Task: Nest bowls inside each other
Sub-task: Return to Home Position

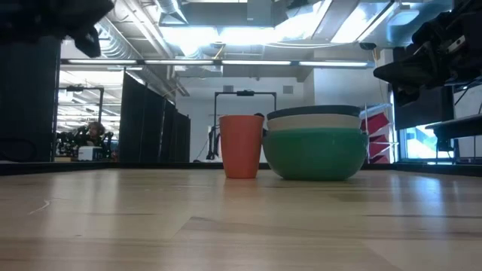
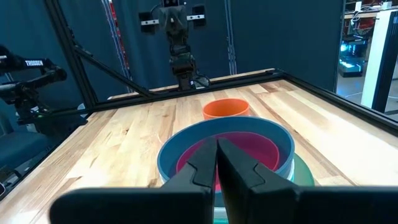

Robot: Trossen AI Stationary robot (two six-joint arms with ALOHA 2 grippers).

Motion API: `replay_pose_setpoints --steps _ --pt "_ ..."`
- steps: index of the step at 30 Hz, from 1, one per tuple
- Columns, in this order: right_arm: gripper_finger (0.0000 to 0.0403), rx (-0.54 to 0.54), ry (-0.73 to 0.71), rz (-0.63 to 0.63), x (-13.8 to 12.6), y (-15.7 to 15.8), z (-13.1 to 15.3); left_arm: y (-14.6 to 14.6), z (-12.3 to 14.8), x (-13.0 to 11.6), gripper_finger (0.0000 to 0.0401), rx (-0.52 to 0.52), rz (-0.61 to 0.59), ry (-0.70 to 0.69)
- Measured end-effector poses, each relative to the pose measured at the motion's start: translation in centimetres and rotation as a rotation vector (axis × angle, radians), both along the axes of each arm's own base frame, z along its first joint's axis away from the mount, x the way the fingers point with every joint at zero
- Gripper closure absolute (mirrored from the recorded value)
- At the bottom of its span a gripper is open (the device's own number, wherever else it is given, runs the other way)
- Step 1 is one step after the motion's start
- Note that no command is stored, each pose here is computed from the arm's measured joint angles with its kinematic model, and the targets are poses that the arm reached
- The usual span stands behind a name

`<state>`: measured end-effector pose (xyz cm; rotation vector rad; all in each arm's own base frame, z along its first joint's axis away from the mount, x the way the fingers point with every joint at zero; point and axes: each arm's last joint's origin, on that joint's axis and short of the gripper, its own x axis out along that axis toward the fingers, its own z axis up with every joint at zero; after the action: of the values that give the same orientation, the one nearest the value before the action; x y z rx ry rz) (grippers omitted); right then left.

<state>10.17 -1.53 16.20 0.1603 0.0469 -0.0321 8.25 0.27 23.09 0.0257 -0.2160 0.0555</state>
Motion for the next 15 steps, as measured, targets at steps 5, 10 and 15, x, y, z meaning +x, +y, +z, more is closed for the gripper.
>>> replay_pose_setpoints --steps 5,10,15 --pt "0.0402 0.0 0.0 0.0 0.0 0.0 0.0 0.1 -1.9 0.6 0.0401 0.036 0.013 0.007" --pt "0.0402 0.0 0.0 0.0 0.0 0.0 0.0 0.2 -3.6 1.0 0.0401 0.065 0.031 0.009" --pt "0.0402 0.0 -0.001 0.0 0.0 0.0 0.0 0.4 -4.6 1.3 0.0401 0.086 0.062 0.027"
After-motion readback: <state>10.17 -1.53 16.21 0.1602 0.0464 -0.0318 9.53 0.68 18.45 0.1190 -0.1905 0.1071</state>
